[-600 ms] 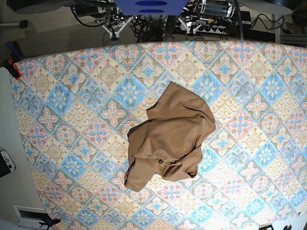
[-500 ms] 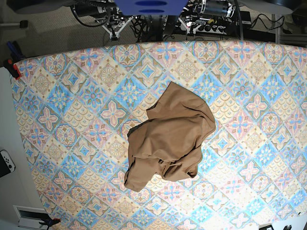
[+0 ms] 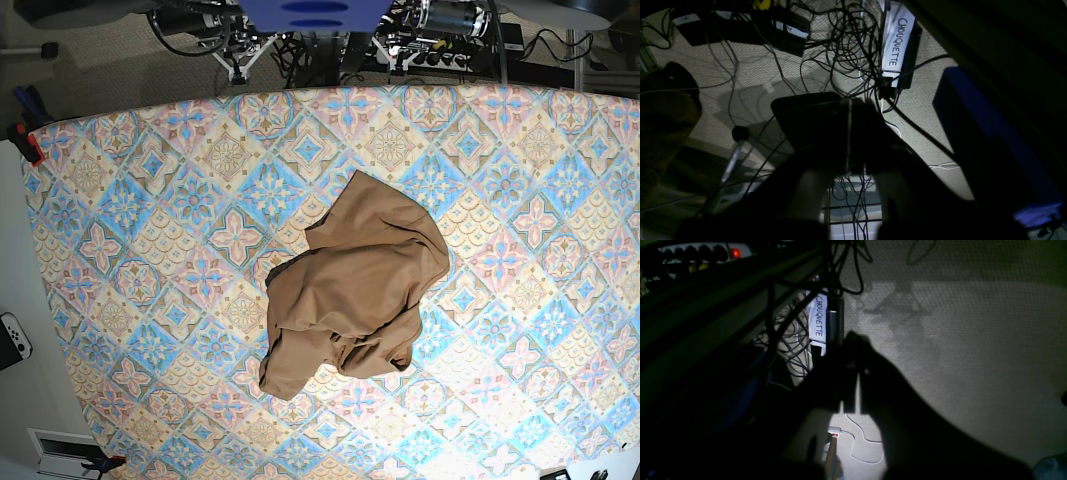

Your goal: Layout the t-shirt on the table in an organized manner, then fold the t-shirt properly

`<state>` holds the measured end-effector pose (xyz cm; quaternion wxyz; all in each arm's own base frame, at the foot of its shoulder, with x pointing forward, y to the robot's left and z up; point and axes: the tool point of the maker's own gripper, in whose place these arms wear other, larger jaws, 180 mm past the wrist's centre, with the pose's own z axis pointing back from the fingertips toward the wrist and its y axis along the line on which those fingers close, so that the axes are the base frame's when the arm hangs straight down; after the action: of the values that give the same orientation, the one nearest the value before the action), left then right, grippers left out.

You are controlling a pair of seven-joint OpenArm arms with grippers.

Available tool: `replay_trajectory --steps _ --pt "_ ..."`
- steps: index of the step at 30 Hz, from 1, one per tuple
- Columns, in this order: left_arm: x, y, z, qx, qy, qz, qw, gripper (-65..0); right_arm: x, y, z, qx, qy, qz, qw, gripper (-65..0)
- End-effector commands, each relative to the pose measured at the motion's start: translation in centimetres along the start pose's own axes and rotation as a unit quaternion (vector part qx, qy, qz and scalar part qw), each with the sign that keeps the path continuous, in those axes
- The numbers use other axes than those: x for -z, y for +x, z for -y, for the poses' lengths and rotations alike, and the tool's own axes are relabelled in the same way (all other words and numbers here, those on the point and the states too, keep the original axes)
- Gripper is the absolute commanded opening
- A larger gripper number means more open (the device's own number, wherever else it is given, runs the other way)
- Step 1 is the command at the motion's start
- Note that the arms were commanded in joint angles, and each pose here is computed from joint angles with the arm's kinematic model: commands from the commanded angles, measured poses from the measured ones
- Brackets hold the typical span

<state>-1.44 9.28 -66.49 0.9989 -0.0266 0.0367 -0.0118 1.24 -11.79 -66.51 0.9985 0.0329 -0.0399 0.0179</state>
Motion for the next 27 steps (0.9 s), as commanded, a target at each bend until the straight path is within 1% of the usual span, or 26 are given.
replay_trajectory --steps 1,27 --pt "0.01 -0.34 0.27 0.000 -0.002 -0.005 1.000 -65.0 -0.01 0.16 0.15 0.002 0.000 0.004 1.0000 -64.6" --pt "0.02 -0.55 -0.04 0.001 0.000 -0.007 1.000 -65.0 -0.01 0.16 0.15 0.002 0.000 0.004 1.0000 -64.6"
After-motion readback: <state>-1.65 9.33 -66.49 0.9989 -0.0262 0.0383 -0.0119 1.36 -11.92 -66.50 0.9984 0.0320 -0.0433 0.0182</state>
